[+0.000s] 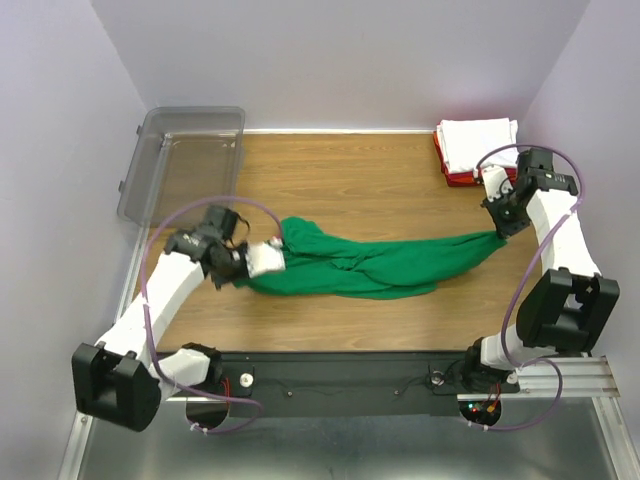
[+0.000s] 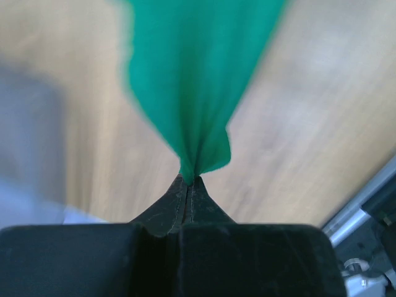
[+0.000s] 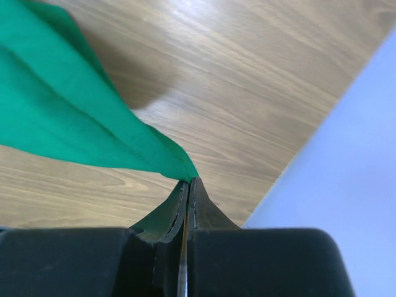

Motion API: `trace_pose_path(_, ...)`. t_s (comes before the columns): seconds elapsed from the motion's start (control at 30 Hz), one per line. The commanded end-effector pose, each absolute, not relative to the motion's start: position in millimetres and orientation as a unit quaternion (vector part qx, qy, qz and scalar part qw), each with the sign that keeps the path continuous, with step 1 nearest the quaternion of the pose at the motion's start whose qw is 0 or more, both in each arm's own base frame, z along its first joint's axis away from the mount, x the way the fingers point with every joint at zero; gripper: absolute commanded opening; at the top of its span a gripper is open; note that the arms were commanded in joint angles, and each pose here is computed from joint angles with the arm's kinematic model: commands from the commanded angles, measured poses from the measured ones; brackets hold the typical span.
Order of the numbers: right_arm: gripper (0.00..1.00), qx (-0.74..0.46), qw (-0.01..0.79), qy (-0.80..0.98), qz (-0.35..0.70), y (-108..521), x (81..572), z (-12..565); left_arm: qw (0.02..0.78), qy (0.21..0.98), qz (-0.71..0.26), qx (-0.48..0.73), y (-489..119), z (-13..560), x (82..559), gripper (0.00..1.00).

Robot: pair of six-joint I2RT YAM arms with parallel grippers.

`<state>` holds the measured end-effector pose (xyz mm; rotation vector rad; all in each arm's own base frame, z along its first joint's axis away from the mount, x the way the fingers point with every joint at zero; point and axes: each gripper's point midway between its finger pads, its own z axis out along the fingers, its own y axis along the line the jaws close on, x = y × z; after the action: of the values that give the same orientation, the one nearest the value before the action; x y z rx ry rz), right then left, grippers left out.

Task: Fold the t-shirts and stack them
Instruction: Flatten the tshirt out

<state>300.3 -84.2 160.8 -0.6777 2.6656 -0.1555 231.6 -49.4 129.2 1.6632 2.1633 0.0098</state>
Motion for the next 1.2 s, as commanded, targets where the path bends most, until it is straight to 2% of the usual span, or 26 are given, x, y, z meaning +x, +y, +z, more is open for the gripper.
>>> trace_pose_path(0.0,0.0,-0.249,0.186,0.95,-0.032,-80,306,155,0.102,0.699,-0.003,0.708,-47,86,169,0.0)
trace_pose_path(0.07,0.0,-0.246,0.174,0.953,-0.025,-80,305,147,0.087,0.673,0.008,0.735,-42,73,154,0.02)
trace_pose_path(0.13,0.01,-0.247,0.167,0.954,-0.023,-80,304,142,0.092,0.663,0.037,0.743,-38,71,157,0.2)
trace_pose_path(0.23,0.01,-0.248,0.159,0.955,-0.023,-81,301,137,0.147,0.677,0.054,0.719,-51,85,181,0.4)
trace_pose_path(0.27,0.0,-0.248,0.157,0.956,-0.021,-80,300,136,0.181,0.681,0.052,0.708,-63,101,195,0.52)
trace_pose_path(0.33,0.01,-0.247,0.157,0.956,-0.019,-80,300,135,0.214,0.694,-0.002,0.687,-93,112,205,0.67)
trace_pose_path(0.37,0.0,-0.246,0.156,0.956,-0.019,-80,300,135,0.239,0.693,-0.015,0.68,-106,128,216,0.93)
trace_pose_path(0.4,0.01,-0.246,0.155,0.957,-0.018,-80,300,134,0.244,0.695,-0.027,0.676,-114,130,221,0.99)
trace_pose_path(0.63,0.01,-0.241,0.152,0.958,-0.005,-77,305,129,0.341,0.702,-0.048,0.623,-170,132,298,0.99)
trace_pose_path(0.83,0.01,-0.237,0.144,0.961,0.007,-75,307,122,0.343,0.699,-0.05,0.626,-190,113,333,0.98)
trace_pose_path(0.97,0.01,-0.236,0.14,0.962,0.01,-75,308,118,0.348,0.695,-0.047,0.628,-200,105,351,0.91)
trace_pose_path(1.07,0.01,-0.236,0.136,0.962,0.01,-76,309,116,0.344,0.7,-0.043,0.624,-204,100,365,0.72)
trace_pose_path(1.1,0.01,-0.236,0.134,0.962,0.011,-76,310,115,0.34,0.704,-0.048,0.621,-206,96,368,0.55)
trace_pose_path(1.17,0.01,-0.234,0.134,0.963,0.011,-76,311,115,0.356,0.71,-0.059,0.604,-210,110,380,0.35)
